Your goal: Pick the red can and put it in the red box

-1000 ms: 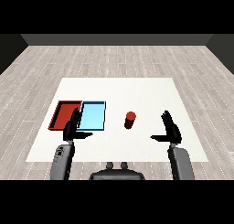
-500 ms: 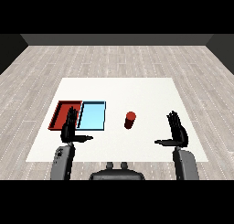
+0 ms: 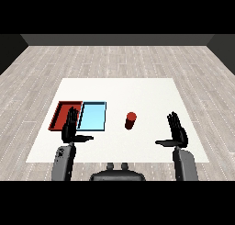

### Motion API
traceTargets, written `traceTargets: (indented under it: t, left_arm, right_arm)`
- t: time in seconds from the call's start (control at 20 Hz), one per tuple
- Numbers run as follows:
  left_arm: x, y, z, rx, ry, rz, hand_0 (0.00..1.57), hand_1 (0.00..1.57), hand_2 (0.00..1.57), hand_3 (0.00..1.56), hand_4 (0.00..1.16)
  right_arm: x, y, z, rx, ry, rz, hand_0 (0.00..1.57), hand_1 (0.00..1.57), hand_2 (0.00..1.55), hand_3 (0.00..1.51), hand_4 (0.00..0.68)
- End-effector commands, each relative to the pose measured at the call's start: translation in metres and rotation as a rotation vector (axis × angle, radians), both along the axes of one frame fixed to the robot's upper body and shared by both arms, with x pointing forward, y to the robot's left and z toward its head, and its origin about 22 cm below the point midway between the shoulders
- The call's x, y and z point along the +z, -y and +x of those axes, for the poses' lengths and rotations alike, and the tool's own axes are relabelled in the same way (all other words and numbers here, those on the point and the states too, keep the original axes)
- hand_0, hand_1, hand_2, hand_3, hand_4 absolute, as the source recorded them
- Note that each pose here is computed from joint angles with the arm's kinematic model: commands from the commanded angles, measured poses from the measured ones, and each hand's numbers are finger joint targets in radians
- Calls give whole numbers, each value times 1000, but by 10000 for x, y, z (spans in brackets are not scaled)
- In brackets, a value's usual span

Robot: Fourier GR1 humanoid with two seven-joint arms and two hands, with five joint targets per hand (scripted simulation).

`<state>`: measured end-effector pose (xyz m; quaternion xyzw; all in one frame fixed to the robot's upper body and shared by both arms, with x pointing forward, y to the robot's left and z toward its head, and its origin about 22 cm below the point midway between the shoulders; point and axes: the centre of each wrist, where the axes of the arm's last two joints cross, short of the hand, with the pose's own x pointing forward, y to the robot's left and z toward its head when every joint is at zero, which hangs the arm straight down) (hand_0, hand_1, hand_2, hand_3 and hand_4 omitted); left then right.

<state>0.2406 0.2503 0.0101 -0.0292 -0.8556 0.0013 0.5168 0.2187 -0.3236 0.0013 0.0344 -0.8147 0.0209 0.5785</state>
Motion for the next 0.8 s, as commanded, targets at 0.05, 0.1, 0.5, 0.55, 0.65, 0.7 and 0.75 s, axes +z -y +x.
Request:
traceTargets:
  t: [0.05, 0.1, 0.5, 0.55, 0.65, 0.7, 0.75]
  left_arm:
    - [8, -30, -50, -5, -5, -3, 0, 0, 0, 0, 0]
    - [27, 75, -96, 21, 18, -14, 0, 0, 0, 0, 0]
    - [9, -171, -2, 1, 4, -12, 0, 0, 0, 0, 0]
    - [16, -241, -164, 21, 19, -19, 0, 0, 0, 0, 0]
    - [161, 31, 18, 28, 17, -24, 0, 0, 0, 0, 0]
    - [146, -73, -36, 19, 18, -22, 0, 0, 0, 0, 0]
    - [33, -47, 9, 22, 19, -32, 0, 0, 0, 0, 0]
  right_arm:
    - [34, -187, -56, 45, -10, 30, 0, 0, 0, 0, 0]
    - [68, -92, 192, 28, -16, 19, 0, 0, 0, 0, 0]
    - [56, -363, 684, 28, -46, 12, 0, 0, 0, 0, 0]
    - [44, -372, 372, 48, -61, 21, 0, 0, 0, 0, 0]
    - [-130, -380, 433, 27, -63, 28, 0, 0, 0, 0, 0]
    - [-178, -597, 278, 49, -73, 38, 0, 0, 0, 0, 0]
    - [-1, -357, 531, 63, -85, 52, 0, 0, 0, 0, 0]
